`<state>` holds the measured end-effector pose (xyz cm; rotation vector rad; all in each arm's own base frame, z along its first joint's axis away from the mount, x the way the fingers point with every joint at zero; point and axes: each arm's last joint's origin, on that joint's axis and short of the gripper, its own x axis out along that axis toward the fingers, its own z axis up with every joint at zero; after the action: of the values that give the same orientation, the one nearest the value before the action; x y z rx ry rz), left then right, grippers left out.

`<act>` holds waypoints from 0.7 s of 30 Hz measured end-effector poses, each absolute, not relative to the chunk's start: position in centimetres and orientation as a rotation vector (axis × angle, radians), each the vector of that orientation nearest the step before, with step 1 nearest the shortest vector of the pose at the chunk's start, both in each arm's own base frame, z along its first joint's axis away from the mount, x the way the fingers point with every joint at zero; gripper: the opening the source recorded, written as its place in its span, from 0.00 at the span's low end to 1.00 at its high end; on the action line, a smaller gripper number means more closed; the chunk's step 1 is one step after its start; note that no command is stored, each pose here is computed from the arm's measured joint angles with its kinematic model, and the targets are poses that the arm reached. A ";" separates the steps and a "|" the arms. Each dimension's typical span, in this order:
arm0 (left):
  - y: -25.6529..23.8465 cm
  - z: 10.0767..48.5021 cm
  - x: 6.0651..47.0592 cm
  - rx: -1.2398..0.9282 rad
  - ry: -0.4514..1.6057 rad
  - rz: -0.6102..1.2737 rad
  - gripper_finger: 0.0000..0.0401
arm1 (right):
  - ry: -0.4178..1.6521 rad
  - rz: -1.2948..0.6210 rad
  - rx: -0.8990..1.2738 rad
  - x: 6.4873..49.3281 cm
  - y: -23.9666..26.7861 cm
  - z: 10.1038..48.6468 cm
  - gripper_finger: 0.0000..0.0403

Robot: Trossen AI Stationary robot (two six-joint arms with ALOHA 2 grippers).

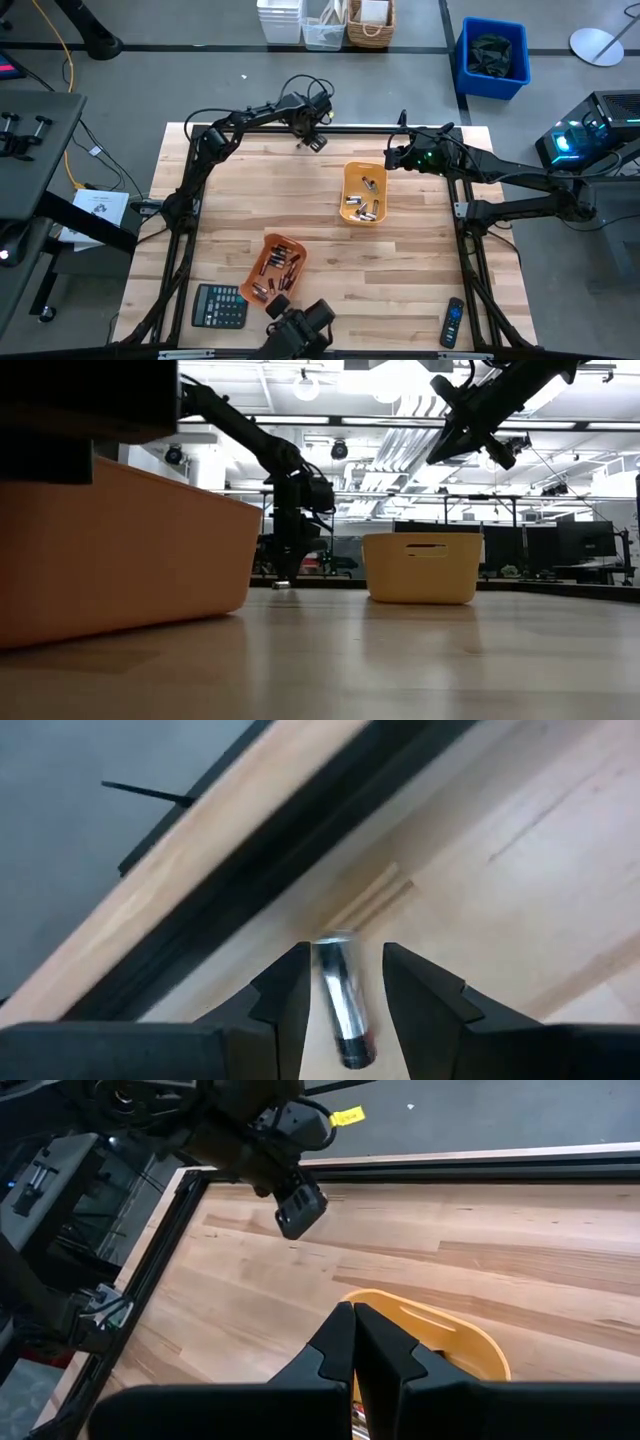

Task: Sort batteries
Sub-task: Put the silver battery into the yellow bin

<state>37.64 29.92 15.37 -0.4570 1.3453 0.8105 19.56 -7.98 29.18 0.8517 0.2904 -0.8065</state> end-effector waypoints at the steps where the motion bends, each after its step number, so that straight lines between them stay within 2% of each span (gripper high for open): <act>1: 29.9 15.4 37.6 -0.458 1.351 0.808 0.29 | 0.292 -0.807 0.851 19.6 -8.0 29.2 0.00; 9: 29.6 15.3 37.4 -0.433 1.402 0.735 0.29 | 0.294 -0.807 0.848 19.6 -8.0 29.2 0.00; 15: 28.9 15.2 37.3 -0.406 1.472 0.611 0.29 | 0.297 -0.805 0.842 19.6 -8.0 29.2 0.00; 21: 27.9 14.8 37.4 -0.316 1.543 0.530 0.29 | 0.300 -0.804 0.840 19.5 -8.0 29.1 0.00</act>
<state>37.45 27.89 14.85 -0.3159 1.5432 0.5299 19.55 -7.97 29.14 0.8400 0.3005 -0.8044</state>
